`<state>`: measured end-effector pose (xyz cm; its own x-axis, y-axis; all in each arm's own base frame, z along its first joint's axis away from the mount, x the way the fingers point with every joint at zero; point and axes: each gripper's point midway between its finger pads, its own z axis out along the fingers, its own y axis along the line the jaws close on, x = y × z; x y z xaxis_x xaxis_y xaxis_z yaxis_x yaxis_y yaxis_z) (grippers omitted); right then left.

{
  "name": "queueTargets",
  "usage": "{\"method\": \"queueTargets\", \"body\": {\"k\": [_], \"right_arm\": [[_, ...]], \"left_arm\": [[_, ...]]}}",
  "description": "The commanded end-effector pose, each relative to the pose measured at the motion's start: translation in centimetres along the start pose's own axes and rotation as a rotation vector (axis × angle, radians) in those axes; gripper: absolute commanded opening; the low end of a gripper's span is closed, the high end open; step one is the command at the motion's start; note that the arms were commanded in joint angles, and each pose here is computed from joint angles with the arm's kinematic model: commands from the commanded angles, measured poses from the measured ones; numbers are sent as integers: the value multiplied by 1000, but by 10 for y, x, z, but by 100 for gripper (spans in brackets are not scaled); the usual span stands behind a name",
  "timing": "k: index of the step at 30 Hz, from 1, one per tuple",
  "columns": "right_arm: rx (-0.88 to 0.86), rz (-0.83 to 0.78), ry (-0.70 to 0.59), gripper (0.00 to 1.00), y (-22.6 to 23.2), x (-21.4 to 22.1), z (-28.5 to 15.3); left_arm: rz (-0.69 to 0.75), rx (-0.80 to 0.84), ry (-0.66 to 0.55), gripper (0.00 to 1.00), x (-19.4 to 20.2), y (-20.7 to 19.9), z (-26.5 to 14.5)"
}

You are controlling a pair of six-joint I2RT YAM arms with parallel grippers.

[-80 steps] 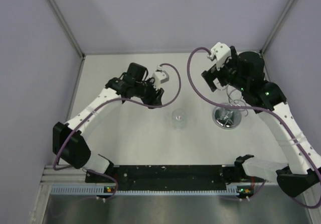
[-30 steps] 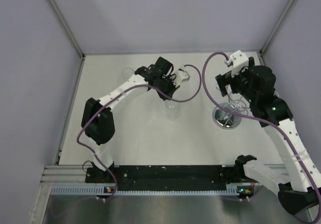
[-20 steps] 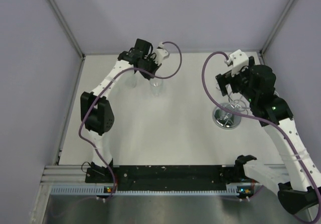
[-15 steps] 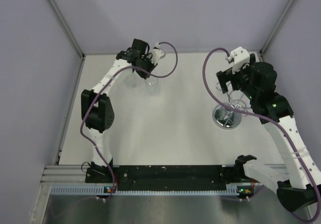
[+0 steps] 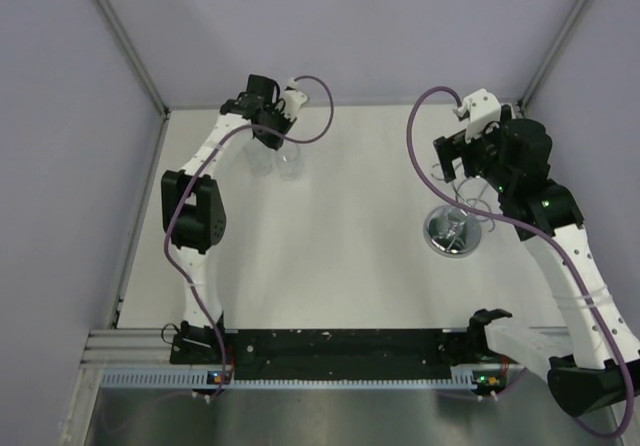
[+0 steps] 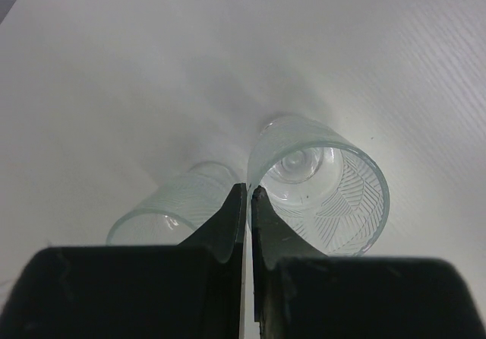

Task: Take the wine glass off the wine glass rack

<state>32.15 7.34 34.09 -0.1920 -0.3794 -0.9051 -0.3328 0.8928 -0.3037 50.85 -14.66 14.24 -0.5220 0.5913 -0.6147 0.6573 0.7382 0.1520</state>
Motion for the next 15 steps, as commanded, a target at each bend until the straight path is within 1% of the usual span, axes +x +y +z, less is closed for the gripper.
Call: {"method": "queueTargets", "body": {"k": [1,5,11,12,13,15], "right_arm": [[-5,38,-63,96,-5,-25,-2],[-10,43,-64,96,-5,-27,0],[-16,44,-60,96,-4,-28,2],[-15,46,-56,96,-5,-27,3],[-20,46,-53,96,-3,-26,4],[-23,51,-52,96,-3,-26,3]], "left_arm": [[-8,-91,-115,0,-34,34,-9],[-22,-113,-118,0,-32,47,-3],[-32,-148,-127,0,-35,57,2],[-37,-154,-125,2,-34,58,3],[-42,-164,-122,10,-34,59,3],[-42,-171,-115,29,-32,61,4]]}}
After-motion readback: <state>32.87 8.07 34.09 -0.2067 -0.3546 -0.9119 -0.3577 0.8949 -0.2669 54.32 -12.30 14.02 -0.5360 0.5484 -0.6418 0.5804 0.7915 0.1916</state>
